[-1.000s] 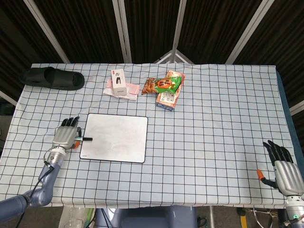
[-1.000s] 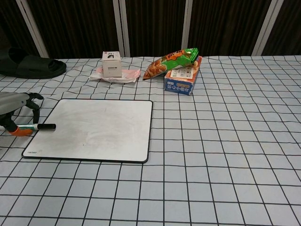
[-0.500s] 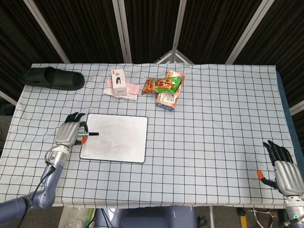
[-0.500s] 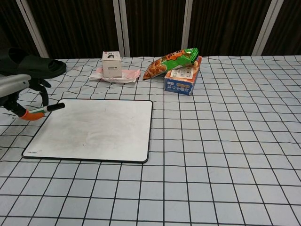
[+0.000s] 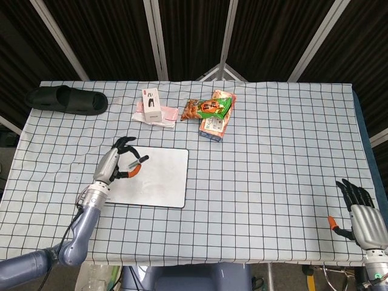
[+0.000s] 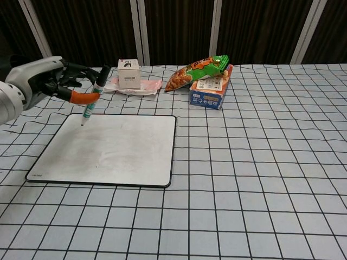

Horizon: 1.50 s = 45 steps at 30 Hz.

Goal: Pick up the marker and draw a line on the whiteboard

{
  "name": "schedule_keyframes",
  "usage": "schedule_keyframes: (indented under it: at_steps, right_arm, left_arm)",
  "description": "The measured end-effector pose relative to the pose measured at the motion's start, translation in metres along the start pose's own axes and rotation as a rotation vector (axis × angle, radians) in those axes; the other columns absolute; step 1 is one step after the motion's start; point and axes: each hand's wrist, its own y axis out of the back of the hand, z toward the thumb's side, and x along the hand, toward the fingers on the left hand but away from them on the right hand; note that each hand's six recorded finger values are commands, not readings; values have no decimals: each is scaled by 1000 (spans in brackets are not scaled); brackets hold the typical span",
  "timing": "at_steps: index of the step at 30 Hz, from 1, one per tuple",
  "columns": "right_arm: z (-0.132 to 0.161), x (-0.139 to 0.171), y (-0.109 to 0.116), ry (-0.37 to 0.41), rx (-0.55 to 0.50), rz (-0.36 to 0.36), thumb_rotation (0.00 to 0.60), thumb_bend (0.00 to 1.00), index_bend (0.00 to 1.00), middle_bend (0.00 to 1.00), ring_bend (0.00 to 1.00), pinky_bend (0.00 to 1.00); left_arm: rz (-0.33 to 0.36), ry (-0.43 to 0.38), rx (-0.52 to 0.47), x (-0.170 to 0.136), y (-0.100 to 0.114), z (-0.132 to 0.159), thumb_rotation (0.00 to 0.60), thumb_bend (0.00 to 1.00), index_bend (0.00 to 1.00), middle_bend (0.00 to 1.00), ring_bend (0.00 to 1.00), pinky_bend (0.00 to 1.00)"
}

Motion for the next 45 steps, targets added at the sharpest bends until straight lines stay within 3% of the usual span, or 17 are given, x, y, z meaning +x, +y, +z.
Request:
schedule_keyframes:
  at_steps: [9,18,35,45]
  right_arm:
    - [-1,0,1,0,-6,-1,600,354,0,0,0,0]
    - [-1,-1,2,-2,-7,-3,600,354,0,0,0,0]
    - [-2,-1,1,-2,-7,-2,600,354,0,0,0,0]
    - [-2,0,2,-5,-7,-2,600,355,0,0,0,0]
  left_arm:
    - [-55,-60,-111,17,-50,6,600,597,692,144,9,76]
    - [-84,-79,-120,22,-73,7,600,596,696,146,9,76]
    - [-94,-92,-69,25,-76,3,600,596,704,153,10,76]
    - [-56,-105,60,28,-59,-15,600,596,706,153,10,76]
